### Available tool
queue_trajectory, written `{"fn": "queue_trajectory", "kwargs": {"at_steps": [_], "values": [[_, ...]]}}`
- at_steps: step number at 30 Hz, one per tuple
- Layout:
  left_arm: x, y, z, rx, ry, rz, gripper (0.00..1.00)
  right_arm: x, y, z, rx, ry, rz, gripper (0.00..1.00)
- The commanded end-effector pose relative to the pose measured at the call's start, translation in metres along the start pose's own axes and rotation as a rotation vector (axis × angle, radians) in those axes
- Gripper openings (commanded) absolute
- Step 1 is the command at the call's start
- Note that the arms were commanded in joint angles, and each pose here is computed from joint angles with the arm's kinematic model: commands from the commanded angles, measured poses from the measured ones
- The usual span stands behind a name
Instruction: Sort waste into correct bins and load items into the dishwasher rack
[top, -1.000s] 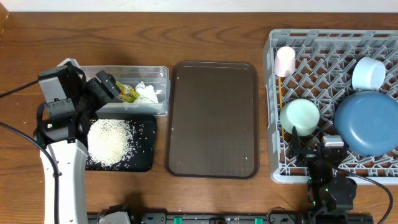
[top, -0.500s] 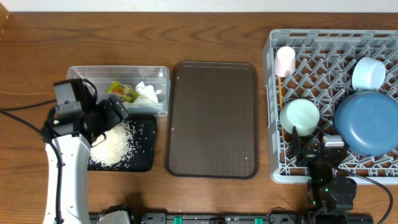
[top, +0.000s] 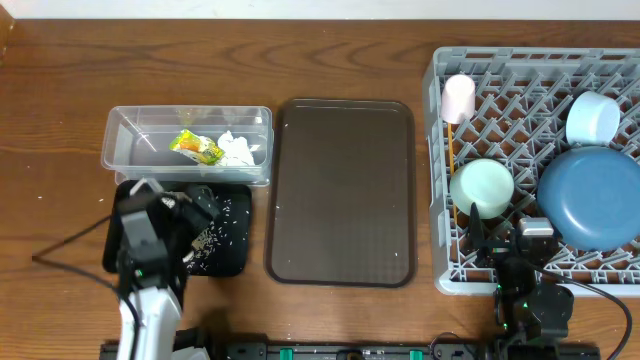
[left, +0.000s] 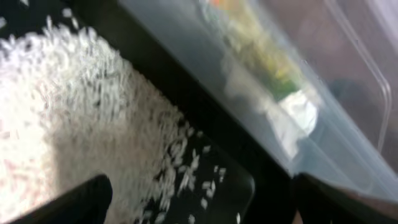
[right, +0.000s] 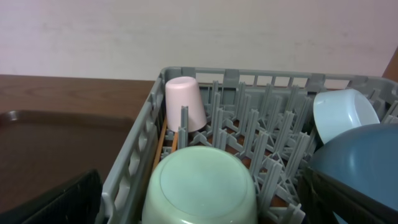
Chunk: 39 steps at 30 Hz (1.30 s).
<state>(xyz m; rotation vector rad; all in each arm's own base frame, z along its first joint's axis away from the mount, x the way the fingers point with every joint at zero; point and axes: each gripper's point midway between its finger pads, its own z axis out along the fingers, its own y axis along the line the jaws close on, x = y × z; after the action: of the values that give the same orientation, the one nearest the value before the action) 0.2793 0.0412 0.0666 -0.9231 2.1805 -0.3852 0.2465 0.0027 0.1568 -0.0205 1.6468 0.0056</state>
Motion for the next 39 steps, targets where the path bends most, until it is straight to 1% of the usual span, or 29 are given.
{"fn": "queue_trajectory", "kwargs": {"at_steps": [1, 9, 15, 18, 21, 26, 29, 34, 39], "values": [[0.006, 0.006, -0.001, 0.042, -0.064, -0.039, 0.95, 0.001, 0.002, 0.0, -0.006, 0.002, 0.012, 0.99], [0.014, 0.01, -0.008, 0.139, -0.194, -0.009, 0.95, 0.001, 0.002, 0.0, -0.006, 0.002, 0.012, 0.99], [0.015, 0.009, -0.016, 0.183, -0.252, 0.005, 0.95, 0.001, 0.002, 0.0, -0.006, 0.002, 0.013, 0.99], [0.012, 0.005, -0.021, 0.196, -0.276, 0.037, 0.95, 0.001, 0.002, 0.0, -0.006, 0.002, 0.013, 0.99], [0.009, -0.005, -0.027, 0.223, -0.31, 0.12, 0.95, 0.001, 0.002, 0.0, -0.006, 0.002, 0.013, 0.99], [0.013, -0.023, -0.039, 0.264, -0.354, 0.352, 0.95, 0.001, 0.002, 0.0, -0.006, 0.002, 0.013, 0.99], [0.019, -0.023, -0.041, 0.248, -0.36, 0.419, 0.95, 0.001, 0.002, 0.0, -0.006, 0.002, 0.013, 0.99], [0.025, -0.007, -0.04, 0.126, -0.371, 0.439, 0.95, 0.001, 0.002, 0.0, -0.006, 0.002, 0.013, 0.99], [0.03, -0.022, -0.044, 0.152, -0.398, 0.636, 0.95, 0.001, 0.002, 0.0, -0.006, 0.002, 0.012, 0.99]]}}
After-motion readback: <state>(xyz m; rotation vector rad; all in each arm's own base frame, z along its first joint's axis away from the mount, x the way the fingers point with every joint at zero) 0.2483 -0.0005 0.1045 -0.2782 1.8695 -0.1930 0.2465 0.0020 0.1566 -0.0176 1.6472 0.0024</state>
